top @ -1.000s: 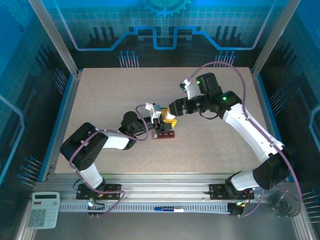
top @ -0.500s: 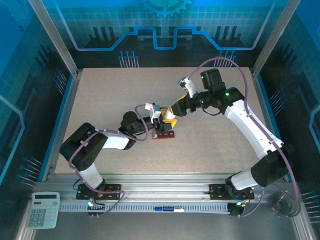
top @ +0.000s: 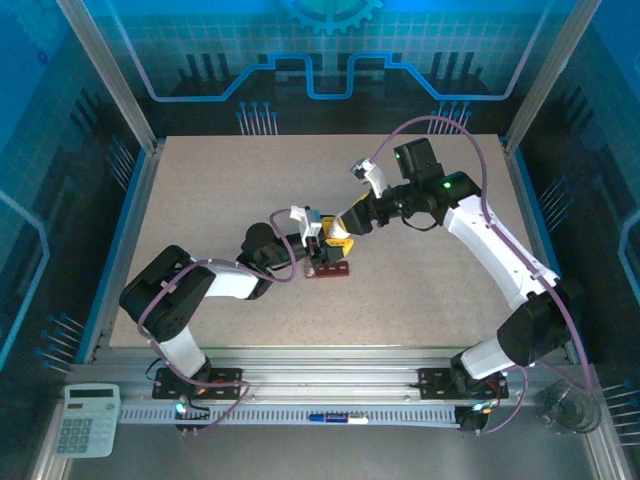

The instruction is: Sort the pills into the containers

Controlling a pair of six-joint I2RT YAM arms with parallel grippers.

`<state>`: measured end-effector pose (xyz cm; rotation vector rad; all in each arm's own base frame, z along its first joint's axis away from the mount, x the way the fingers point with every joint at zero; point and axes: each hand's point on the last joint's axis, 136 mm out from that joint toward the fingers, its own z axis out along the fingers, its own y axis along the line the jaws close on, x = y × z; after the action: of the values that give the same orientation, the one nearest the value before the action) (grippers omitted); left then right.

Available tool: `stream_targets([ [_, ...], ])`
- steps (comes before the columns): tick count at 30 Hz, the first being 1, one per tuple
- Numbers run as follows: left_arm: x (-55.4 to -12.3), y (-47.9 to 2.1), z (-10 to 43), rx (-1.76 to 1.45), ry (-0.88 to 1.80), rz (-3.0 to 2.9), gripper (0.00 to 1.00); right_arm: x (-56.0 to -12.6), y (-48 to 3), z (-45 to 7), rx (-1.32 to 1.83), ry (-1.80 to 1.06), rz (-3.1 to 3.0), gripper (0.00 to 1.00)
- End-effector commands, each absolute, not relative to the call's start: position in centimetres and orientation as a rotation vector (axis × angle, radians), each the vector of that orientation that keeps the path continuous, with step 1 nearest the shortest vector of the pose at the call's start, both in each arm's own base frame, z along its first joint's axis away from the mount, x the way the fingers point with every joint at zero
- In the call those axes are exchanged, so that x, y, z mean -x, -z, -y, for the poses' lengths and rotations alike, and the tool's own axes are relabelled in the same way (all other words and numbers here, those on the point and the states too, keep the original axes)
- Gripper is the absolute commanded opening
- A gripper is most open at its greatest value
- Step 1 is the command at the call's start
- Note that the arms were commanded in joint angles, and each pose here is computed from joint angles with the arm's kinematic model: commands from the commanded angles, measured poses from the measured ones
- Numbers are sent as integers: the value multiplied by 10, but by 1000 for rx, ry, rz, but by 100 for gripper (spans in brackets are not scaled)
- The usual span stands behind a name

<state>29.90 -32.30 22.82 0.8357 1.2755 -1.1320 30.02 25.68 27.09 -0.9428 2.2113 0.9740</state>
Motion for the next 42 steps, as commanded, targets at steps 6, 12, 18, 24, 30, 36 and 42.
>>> stream_targets([
  [6,-290,-260,324,-869,1118,-1145,0,-296,-268,-262,978,-976,-2223,59],
  [12,-291,-260,324,-869,1118,-1146,0,-294,-264,-264,984,-977,-2236,49],
  [18,-292,-259,324,-868,1119,-1147,0,-292,-254,-264,955,-966,-2279,40],
  [24,-292,-261,325,-867,1120,-1145,0,-290,-240,-266,862,-936,-2374,30],
  [30,-293,-261,324,-864,1115,-1143,0,-293,-234,-262,623,-873,-2496,26],
  [36,-293,-261,325,-863,1114,-1144,0,-293,-220,-263,370,-906,-2558,24],
  [42,-293,-261,325,-864,1113,-1144,0,-290,-222,-264,380,-905,-2540,24],
])
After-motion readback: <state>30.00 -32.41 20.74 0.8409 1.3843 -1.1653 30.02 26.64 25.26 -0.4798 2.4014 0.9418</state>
